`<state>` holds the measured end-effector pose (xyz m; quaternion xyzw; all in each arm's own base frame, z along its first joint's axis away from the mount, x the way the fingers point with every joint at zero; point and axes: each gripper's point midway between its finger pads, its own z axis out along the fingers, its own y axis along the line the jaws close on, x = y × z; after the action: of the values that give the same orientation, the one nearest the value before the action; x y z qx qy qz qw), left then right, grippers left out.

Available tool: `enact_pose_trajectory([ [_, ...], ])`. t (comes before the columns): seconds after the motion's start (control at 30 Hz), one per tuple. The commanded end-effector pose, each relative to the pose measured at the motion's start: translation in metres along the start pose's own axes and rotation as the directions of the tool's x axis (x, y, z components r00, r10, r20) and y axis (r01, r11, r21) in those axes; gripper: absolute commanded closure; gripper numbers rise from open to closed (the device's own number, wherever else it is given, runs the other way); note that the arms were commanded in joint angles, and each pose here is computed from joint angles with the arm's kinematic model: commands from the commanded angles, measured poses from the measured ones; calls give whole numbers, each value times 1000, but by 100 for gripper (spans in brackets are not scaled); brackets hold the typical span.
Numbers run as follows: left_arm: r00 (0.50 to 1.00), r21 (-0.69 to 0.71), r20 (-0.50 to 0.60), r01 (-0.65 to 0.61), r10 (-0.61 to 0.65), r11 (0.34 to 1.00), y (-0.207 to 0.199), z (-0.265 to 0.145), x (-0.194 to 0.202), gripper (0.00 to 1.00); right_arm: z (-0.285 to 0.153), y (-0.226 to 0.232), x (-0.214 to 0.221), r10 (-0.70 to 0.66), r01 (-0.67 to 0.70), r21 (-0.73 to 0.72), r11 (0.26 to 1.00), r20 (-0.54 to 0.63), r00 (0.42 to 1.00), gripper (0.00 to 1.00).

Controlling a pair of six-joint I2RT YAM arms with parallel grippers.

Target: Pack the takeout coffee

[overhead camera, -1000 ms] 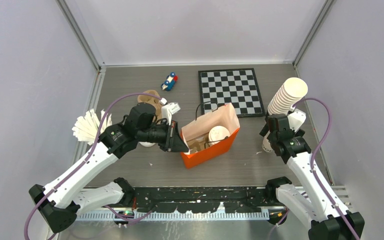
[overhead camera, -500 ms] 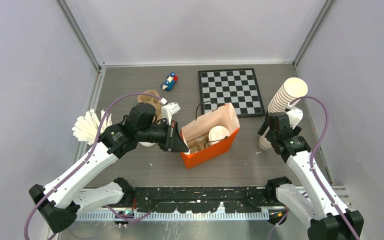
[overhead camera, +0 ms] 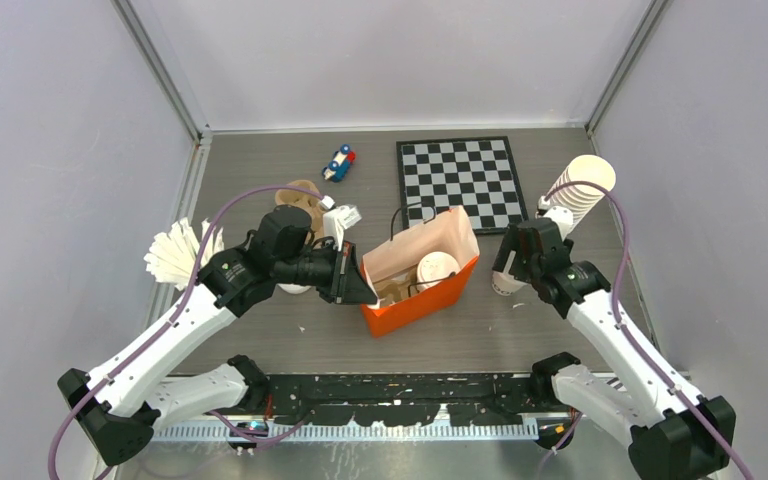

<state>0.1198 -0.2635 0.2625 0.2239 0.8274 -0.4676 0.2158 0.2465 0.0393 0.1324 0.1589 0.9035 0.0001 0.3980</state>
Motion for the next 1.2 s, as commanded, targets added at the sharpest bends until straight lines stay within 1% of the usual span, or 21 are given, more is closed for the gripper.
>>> enact_pose_trajectory([
  [0.0,998,19,36,-46,46,999,-10,-7,-12,100,-3,11,-7,-56,55,7,998,15,998,14],
  [0.3,998,13,34,-47,46,999,-9,-8,-10,100,1,16,-11,-104,104,10,995,30,994,12],
  [0.47,998,14,35,-49,49,999,-10,-8,-11,100,4,18,-9,-124,124,4,992,25,992,12],
  [0.73,998,12,35,-45,45,999,-10,-8,-12,100,-1,22,-13,-138,139,-18,990,43,990,21],
  [0.9,998,8,39,-51,50,999,-11,-9,-14,100,-18,22,-27,-124,127,-40,991,81,989,21],
  [1.0,998,3,36,-60,59,998,-11,-9,-15,100,-35,18,-41,-143,147,-34,989,105,984,21],
  [1.17,998,6,32,-62,62,998,-12,-7,-19,100,-81,15,-70,-170,184,-73,980,160,972,22],
])
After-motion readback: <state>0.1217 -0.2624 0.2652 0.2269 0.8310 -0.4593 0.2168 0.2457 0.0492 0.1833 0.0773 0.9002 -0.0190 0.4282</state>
